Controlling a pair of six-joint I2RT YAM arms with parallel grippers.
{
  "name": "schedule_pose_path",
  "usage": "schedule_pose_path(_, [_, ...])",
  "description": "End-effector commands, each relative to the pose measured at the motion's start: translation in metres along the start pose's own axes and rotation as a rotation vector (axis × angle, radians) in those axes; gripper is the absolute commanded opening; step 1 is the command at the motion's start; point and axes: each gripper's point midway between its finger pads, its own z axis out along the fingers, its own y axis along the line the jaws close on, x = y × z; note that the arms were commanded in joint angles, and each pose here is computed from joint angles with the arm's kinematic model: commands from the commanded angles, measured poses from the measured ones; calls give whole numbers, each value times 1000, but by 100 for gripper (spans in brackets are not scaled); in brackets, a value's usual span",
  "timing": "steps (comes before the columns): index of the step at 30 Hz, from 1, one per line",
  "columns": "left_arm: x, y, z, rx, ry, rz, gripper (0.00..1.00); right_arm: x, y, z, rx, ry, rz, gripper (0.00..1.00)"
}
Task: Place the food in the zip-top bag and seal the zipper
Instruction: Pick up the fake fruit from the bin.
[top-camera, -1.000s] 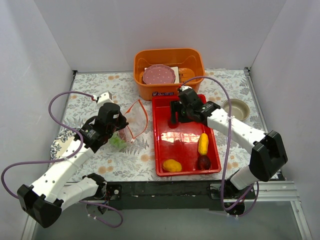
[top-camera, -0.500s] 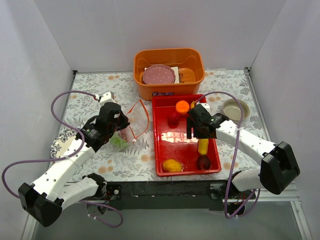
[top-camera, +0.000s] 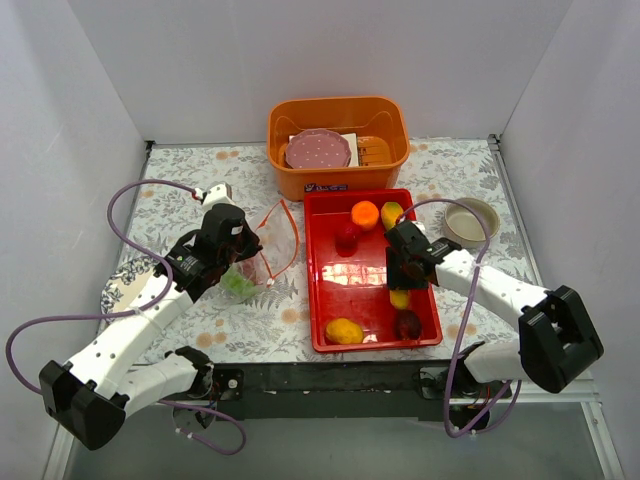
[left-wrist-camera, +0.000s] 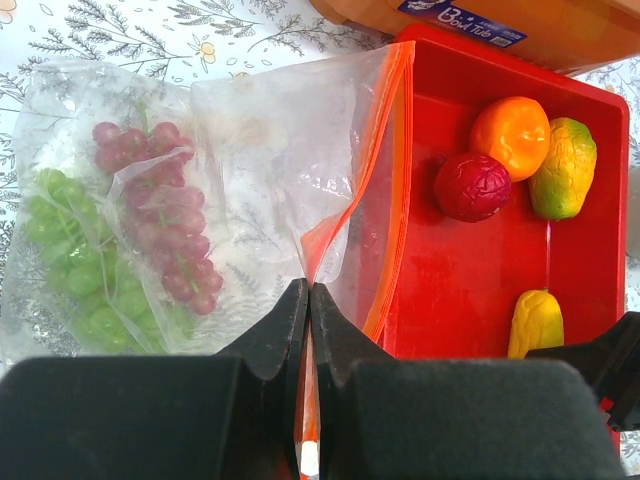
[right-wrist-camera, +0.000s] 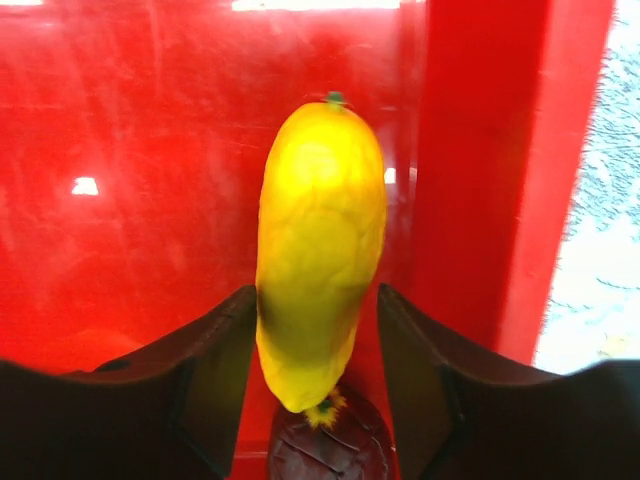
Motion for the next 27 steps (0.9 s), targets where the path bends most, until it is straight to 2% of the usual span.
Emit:
schedule_pose_path(1, [-9,-5,-2,22,-26,2,0,-12,25,5,-115,-30,-6,50])
schedule_pose_path(3, [-10,-6,-2,26,-28,1,0,-18,34,6,-151,-33,-27,49])
schedule_pose_path(5, [-10,-7,-2,30,-29,0,0,-28,45,5,-184,-36,-45,42])
schedule_pose_path(9, [-12,-9,-3,35,-30,-2,0,-55,64,3,-234,-87,-91,41])
schedule_pose_path(12, [-11,-8,-3,31,-30,-1,0,-74,72,2,-232,-109,-126,46])
schedule_pose_path(15, [-13,-5,-3,14,-38,-1,0,-79,76,2,-234,-93,-152,56])
schedule_pose_path(16, [-14,-5,-3,15,-37,2,0,-79,77,1,-239,-94,-155,63])
schedule_pose_path(19, [-15,-5,-4,15,-44,2,0,-78,75,-1,-246,-116,-153,68])
schedule_pose_path(27, [-13,-7,-5,26,-38,-13,0,-53,64,17,-229,-86,-156,68])
